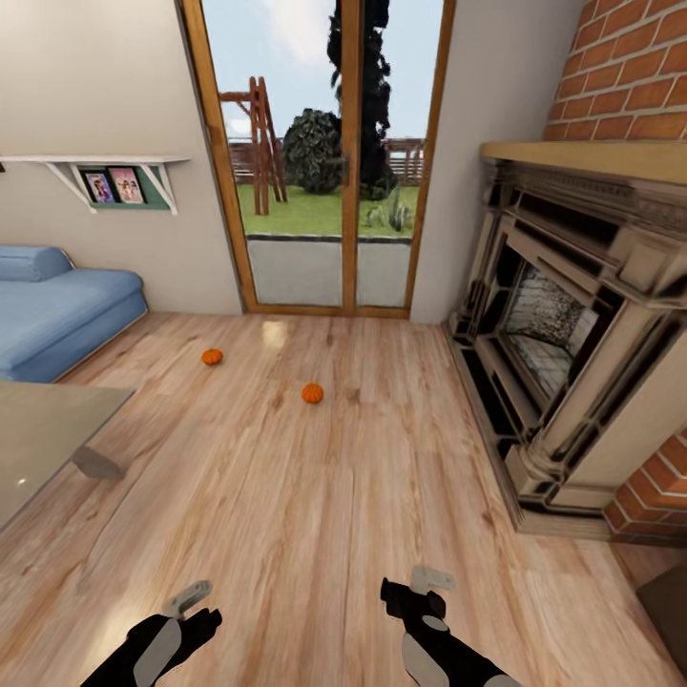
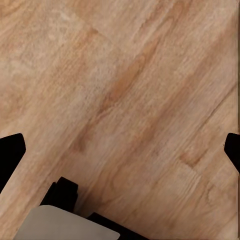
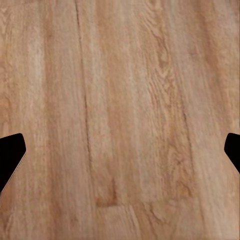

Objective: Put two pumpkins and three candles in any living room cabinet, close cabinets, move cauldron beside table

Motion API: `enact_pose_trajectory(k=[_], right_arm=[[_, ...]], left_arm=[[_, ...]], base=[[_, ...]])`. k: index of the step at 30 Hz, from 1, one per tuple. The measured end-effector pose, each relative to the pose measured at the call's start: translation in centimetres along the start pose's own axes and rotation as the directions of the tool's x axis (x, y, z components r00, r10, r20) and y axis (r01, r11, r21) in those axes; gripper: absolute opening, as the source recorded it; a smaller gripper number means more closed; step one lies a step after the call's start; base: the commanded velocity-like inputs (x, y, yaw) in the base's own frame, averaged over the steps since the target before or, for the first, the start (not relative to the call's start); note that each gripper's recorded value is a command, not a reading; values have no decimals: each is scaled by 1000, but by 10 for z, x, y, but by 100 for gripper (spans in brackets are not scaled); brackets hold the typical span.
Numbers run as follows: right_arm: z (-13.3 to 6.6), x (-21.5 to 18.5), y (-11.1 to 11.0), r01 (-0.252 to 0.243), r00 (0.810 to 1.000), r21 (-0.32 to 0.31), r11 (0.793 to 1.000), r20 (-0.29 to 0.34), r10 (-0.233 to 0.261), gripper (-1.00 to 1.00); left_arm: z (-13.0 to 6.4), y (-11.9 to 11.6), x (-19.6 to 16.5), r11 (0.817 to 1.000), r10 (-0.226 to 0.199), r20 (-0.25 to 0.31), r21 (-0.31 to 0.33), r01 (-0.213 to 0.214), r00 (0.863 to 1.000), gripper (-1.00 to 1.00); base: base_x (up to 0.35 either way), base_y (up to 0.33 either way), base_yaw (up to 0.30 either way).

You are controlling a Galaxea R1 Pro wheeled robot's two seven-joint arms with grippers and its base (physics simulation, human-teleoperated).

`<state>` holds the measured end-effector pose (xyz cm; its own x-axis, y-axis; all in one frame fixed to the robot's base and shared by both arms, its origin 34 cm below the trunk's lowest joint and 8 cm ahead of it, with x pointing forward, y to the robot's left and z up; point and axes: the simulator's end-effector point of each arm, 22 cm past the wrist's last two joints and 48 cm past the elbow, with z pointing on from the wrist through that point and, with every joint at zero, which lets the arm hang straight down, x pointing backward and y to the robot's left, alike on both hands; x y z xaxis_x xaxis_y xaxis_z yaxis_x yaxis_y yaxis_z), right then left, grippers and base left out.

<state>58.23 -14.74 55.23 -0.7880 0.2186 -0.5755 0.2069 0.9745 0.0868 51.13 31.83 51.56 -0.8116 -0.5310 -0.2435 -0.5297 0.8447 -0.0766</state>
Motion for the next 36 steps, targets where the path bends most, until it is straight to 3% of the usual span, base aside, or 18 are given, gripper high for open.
enact_pose_trajectory(k=[19, 36], right_arm=[[0, 0, 1, 0, 1000, -3, 1000, -1, 0, 100], [1, 1, 1, 0, 1000, -5, 1000, -4, 0, 100]], left_arm=[[0, 0, 0, 1000, 3, 0, 0, -3, 1000, 100], [1, 0, 0, 1000, 2, -1, -1, -2, 1000, 100]], base=[[300, 0, 0], [35, 0, -4]])
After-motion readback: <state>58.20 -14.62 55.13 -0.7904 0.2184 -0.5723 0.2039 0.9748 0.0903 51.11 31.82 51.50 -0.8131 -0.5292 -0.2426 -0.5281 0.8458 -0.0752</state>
